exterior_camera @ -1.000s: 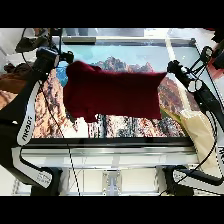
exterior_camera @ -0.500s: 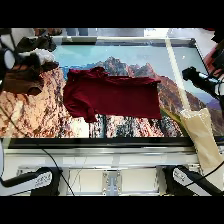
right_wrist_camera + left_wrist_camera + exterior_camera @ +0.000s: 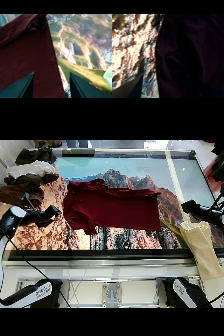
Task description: Fold the shirts.
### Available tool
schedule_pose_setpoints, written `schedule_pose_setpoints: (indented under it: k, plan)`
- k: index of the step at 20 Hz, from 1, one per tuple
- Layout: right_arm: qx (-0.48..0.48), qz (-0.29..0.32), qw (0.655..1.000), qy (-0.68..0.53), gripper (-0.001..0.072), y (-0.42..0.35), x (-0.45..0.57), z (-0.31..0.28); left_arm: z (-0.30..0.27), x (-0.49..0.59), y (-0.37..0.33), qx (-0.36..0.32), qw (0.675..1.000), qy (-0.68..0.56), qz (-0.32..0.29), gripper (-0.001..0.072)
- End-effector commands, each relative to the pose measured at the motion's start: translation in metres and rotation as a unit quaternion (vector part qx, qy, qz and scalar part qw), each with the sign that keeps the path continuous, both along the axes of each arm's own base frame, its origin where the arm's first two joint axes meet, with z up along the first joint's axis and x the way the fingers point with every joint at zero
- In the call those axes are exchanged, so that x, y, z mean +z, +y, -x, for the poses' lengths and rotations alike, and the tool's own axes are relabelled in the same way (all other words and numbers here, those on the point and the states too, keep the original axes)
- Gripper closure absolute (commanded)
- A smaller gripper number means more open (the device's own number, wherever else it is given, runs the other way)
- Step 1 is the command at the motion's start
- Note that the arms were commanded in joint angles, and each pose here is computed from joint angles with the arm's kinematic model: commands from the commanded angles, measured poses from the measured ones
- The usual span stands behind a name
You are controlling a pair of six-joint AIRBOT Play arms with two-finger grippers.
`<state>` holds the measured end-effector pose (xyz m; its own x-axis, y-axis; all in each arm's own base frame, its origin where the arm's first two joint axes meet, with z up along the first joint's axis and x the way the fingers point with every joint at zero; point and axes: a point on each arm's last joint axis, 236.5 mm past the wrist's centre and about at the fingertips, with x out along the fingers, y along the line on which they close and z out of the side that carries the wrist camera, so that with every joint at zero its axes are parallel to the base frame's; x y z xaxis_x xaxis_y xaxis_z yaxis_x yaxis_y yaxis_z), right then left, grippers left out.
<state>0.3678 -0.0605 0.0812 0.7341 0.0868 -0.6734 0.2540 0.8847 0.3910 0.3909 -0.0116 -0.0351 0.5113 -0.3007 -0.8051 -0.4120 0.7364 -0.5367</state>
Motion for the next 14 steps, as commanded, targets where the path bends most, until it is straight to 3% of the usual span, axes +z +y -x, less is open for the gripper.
schedule_pose_setpoints:
  k: [1, 14]
  plan:
    - [0.005, -0.027, 1.000, 0.003, 0.0210, 0.011, -0.001, 0.006, -0.015, -0.020, -0.026, 0.027, 0.994, -0.007, 0.102, 0.0229]
    - [0.003, -0.057, 0.998, -0.015, 0.0210, 0.021, 0.009, 0.002, -0.020, -0.046, -0.023, 0.024, 0.996, 0.000, 0.081, 0.0230]
